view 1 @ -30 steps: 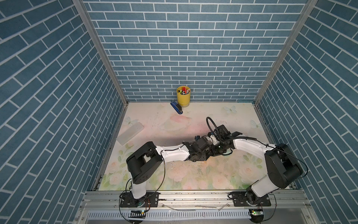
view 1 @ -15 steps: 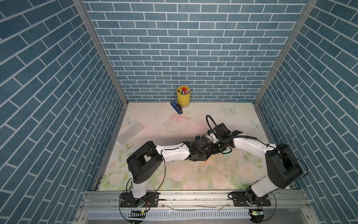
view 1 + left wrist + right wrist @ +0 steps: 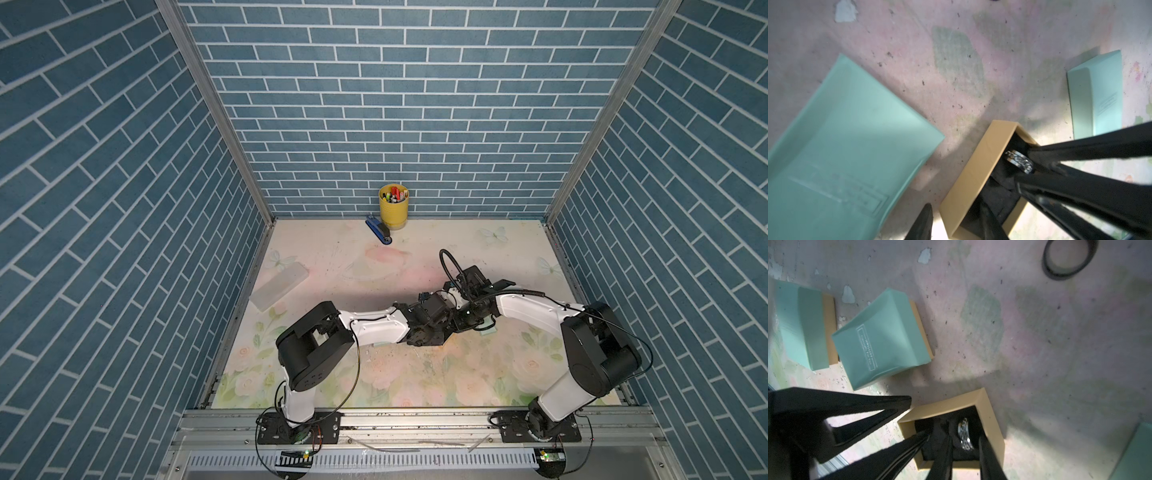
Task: Take the rings out of the lift-off lid box
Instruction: Take out the ring from the jewelry box.
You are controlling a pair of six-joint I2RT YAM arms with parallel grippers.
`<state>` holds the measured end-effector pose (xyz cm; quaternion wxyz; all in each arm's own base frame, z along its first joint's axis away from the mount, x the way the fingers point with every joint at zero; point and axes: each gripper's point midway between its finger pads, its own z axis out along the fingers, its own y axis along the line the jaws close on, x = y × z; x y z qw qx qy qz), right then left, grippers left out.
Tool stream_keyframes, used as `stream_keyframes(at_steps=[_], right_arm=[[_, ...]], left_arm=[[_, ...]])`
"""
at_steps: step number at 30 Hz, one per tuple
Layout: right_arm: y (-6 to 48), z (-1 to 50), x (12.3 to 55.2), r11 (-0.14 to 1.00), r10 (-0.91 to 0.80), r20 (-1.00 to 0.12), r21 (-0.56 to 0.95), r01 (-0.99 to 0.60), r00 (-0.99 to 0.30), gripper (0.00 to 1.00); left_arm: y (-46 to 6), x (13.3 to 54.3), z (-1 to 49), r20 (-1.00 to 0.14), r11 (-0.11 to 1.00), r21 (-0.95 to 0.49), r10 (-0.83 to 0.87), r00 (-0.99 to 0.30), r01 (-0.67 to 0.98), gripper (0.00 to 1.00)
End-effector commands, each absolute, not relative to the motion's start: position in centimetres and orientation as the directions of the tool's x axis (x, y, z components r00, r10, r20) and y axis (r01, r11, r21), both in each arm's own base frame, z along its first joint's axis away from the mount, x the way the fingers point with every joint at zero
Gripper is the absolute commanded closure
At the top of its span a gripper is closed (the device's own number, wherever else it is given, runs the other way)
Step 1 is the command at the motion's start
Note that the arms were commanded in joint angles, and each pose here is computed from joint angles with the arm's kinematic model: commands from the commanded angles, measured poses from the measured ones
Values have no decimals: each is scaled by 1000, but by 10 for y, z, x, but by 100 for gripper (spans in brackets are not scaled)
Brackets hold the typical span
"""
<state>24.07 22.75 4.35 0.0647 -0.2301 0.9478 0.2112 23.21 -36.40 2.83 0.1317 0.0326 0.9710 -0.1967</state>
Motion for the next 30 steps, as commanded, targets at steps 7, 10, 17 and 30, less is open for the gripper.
stream_keyframes(at_steps=[7,10,17,30], right_arm=[[222,41,251,817,-442,-240,289,-499,-864,85],[221,39,252,821,-439,-244,283,-496,-865,91],[227,52,247,799,-406,-320,331,-503,-856,97],[224,54,239,796,-296,-334,432,-424,-895,100]], left_arm=[[-361,234,16,-256,932,-347,12,-967,103,62],[-360,234,16,-259,933,-344,12,-966,104,62],[-355,235,15,-267,940,-329,4,-964,95,63],[-346,235,13,-268,953,-290,7,-964,87,63]])
